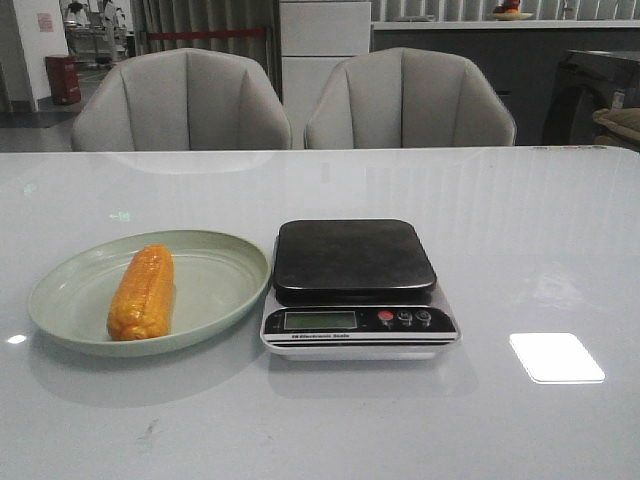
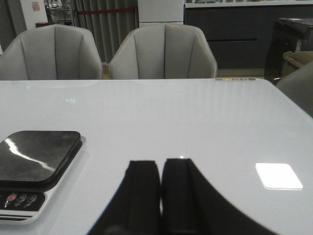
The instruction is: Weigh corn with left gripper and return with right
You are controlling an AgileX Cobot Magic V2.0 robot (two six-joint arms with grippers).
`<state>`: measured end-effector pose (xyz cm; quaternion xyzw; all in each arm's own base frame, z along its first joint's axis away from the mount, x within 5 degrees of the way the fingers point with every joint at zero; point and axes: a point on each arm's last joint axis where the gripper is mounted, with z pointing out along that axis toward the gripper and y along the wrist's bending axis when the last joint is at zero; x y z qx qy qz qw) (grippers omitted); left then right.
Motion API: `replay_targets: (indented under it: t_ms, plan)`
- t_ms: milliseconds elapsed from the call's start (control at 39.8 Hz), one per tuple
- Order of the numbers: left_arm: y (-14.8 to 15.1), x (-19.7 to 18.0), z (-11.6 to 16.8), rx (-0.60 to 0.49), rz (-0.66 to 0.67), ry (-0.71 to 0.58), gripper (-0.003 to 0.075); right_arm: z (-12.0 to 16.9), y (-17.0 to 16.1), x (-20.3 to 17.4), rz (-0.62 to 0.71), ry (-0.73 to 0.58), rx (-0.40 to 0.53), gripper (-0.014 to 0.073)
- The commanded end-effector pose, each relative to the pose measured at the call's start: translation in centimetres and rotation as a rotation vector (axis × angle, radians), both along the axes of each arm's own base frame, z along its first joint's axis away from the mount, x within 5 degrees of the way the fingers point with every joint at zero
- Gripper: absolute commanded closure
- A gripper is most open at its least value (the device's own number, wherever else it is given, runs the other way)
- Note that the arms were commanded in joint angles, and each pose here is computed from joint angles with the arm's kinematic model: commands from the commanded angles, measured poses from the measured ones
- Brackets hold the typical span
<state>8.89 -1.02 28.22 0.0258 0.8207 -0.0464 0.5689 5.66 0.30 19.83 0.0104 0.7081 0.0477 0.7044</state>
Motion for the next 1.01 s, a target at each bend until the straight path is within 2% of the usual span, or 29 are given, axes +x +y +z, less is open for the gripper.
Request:
replay_targets:
  t_ms: [0,75,176,277,402,478,754,980]
  plan:
    - [-0.4,0.9,1.1,0.001,-0.035,-0.057,0.0351,0.5,0.0,-0.1,-0.003,-0.093,-0.011,0.0421]
    - [-0.7,1.4,1.0,0.01,-0.054,-0.012,0.022,0.5,0.0,-0.1,-0.003,-0.093,-0.011,0.0421]
    - [-1.1,2.5,1.1,0.018,-0.072,0.031,0.0136,0.5,0.0,-0.1,-0.003,-0.093,-0.011,0.0421]
    - [-1.6,3.8,1.4,0.007,-0.083,0.072,0.0136,0.5,0.0,-0.1,-0.003,-0.093,-0.011,0.0421]
    - [-2.5,5.9,1.2,-0.057,-0.085,0.16,0.0136,0.5,0.0,-0.1,-0.003,-0.093,-0.011,0.0421]
    - [-3.2,7.3,1.0,-0.049,-0.103,0.204,0.0136,0.5,0.0,-0.1,-0.003,-0.093,-0.011,0.0421]
    - [-7.1,13.5,-1.5,-0.04,-0.173,0.377,0.0136,0.5,0.0,-0.1,-0.003,-0.093,-0.011,0.0421]
    - [-10.1,17.8,-3.4,-0.086,-0.185,0.491,0.0136,0.5,0.0,-0.1,-0.003,-0.093,-0.011,0.0421]
